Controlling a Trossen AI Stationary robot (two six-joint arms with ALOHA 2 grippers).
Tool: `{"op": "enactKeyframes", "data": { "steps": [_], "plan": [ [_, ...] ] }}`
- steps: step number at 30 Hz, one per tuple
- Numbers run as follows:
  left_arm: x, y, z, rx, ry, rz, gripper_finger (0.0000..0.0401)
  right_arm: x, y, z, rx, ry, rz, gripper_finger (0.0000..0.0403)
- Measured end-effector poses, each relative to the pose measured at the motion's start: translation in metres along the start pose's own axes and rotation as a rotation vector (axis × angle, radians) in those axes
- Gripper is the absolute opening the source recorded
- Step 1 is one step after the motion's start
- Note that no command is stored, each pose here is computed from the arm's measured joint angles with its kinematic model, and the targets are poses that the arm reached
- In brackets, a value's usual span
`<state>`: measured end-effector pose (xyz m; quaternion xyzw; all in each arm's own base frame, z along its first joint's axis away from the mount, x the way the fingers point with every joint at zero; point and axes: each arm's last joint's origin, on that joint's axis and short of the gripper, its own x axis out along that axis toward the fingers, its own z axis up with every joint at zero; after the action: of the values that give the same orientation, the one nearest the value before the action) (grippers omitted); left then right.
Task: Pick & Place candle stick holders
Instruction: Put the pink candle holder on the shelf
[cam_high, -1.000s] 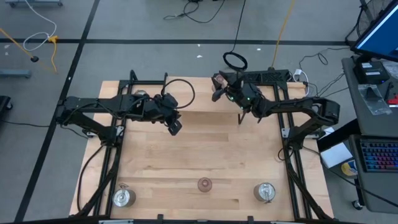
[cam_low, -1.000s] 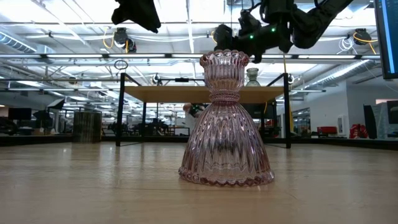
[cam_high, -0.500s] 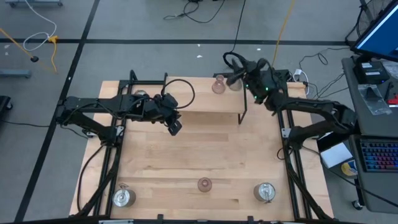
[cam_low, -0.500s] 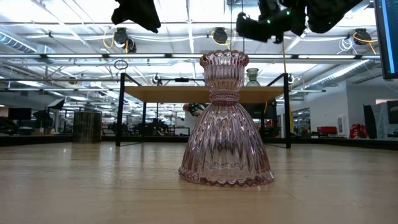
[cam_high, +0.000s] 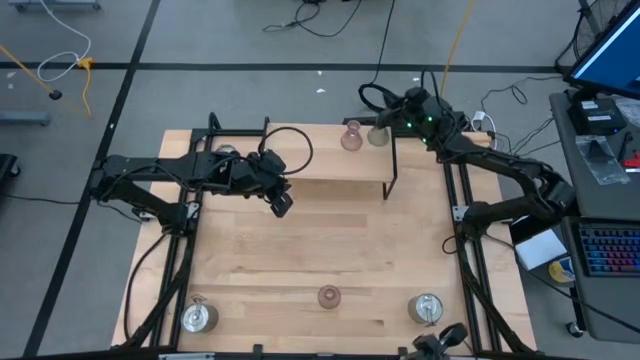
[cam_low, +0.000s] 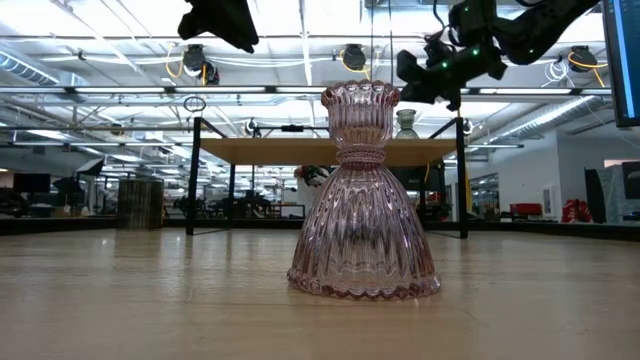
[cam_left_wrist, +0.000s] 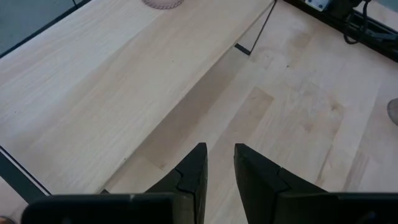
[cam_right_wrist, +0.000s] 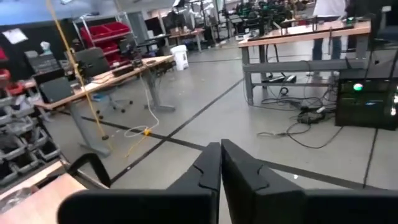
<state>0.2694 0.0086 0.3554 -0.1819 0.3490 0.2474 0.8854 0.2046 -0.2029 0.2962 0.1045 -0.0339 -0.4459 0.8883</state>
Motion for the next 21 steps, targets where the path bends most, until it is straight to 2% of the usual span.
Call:
{"op": "enactKeyframes", "data": {
  "steps": [8,21],
  "plan": [
    [0.0,0.0,0.0,-0.01,-0.001,0.0,0.0081,0.001,-0.018,-0.006,-0.009,0.088,-0.067,0.0001],
    [0.0,0.0,0.0,-0.032,-0.006,0.004,0.0081,0.005,-0.027,-0.015,-0.006,0.182,-0.019,0.0]
  ]
}}
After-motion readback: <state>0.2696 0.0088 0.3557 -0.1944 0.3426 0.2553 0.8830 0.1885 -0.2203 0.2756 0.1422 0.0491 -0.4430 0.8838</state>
